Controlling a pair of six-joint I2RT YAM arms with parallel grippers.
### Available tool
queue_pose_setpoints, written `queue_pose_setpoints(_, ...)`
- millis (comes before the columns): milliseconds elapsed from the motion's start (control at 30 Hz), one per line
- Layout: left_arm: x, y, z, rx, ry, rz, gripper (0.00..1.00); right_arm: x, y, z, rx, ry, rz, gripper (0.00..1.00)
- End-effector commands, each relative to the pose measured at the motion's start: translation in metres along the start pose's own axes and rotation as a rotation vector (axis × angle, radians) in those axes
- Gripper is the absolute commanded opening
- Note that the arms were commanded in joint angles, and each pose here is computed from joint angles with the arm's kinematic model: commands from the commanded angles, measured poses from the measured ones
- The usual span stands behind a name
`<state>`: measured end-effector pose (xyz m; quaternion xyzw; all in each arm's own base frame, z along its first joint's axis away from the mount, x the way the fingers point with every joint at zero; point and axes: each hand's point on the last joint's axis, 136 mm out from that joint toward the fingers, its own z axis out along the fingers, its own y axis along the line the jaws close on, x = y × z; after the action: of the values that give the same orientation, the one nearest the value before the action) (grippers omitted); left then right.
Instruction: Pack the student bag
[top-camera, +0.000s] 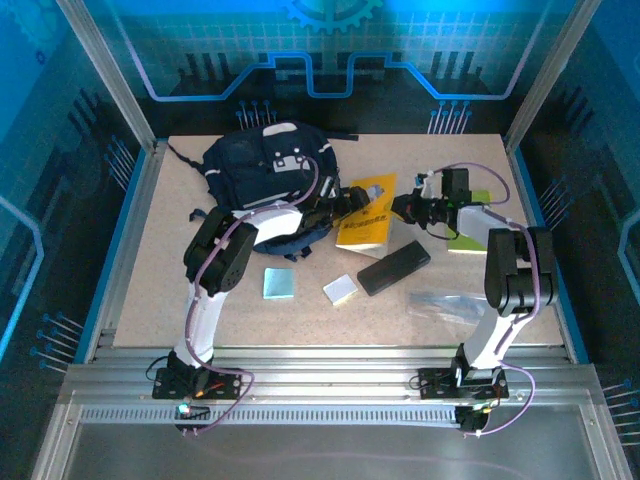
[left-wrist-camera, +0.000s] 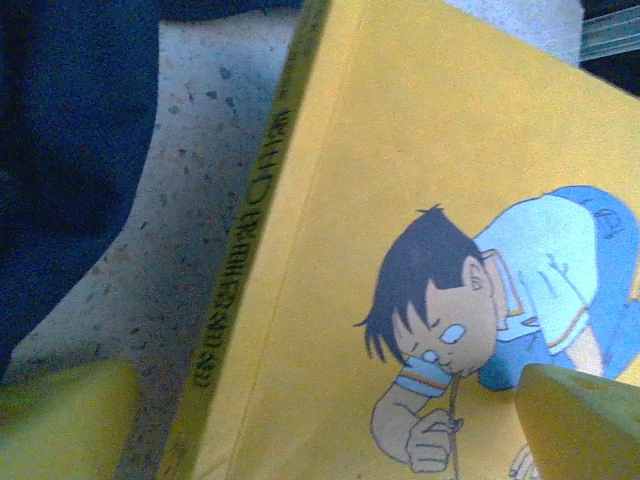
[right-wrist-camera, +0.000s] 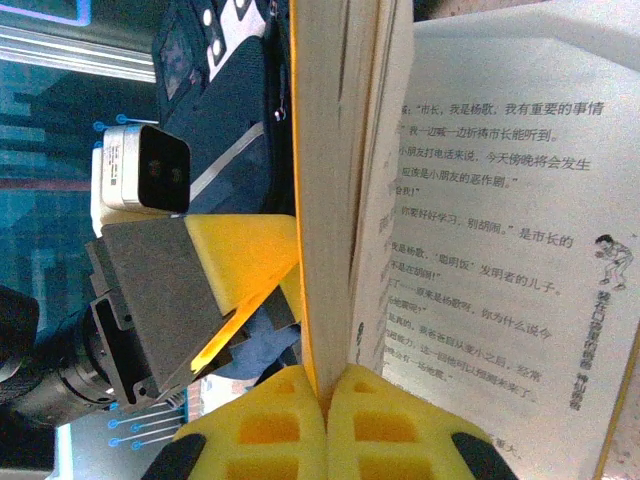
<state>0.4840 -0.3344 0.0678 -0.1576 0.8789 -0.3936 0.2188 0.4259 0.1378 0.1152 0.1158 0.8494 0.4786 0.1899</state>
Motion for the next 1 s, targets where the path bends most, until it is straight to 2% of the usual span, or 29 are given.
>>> queue_pose_setpoints(0,-0.018,-0.010,-0.004,0.102,-0.047,-0.017,0.94,-0.006,0.003,0.006,-0.112,0.018,-0.001,0.00)
queue_pose_setpoints(100,-0.013,-0.019,-0.005,0.149,-0.029,-0.019,0.80,-0.002,-0.021,0.014,-0.057,0.040,0.027,0.00)
queue_pose_setpoints(267,-0.013,-0.030,-0.019,0.203,-0.044,-0.019,0.38,-0.001,-0.043,0.021,0.032,0.060,0.034,0.00)
queue_pose_setpoints(333,-0.014,-0.036,-0.024,0.213,-0.049,-0.006,0.25,-0.004,-0.042,0.022,0.043,0.062,0.026,0.00)
queue_pose_setpoints(567,-0.012,-0.052,-0.027,0.240,-0.027,0.008,0.00,-0.016,-0.020,0.025,0.073,0.068,-0.034,0.01)
queue_pose_setpoints(600,-0.013,-0.054,-0.028,0.240,-0.030,0.010,0.00,-0.017,-0.018,0.024,0.096,0.067,-0.037,0.11)
queue_pose_setpoints(667,-0.020,-0.060,-0.035,0.239,-0.054,0.021,0.00,-0.019,-0.013,0.018,0.142,0.059,-0.044,0.52)
queue_pose_setpoints(800,-0.046,-0.071,-0.057,0.190,-0.169,0.046,0.00,-0.019,0.000,-0.006,0.219,-0.011,0.002,0.95)
queue_pose_setpoints(833,-0.055,-0.075,-0.064,0.185,-0.211,0.042,0.00,-0.017,0.003,-0.011,0.224,-0.032,0.028,0.99)
queue_pose_setpoints(967,-0.085,-0.076,-0.086,0.173,-0.358,-0.008,0.00,-0.002,0.031,-0.020,0.159,-0.064,0.097,1.00)
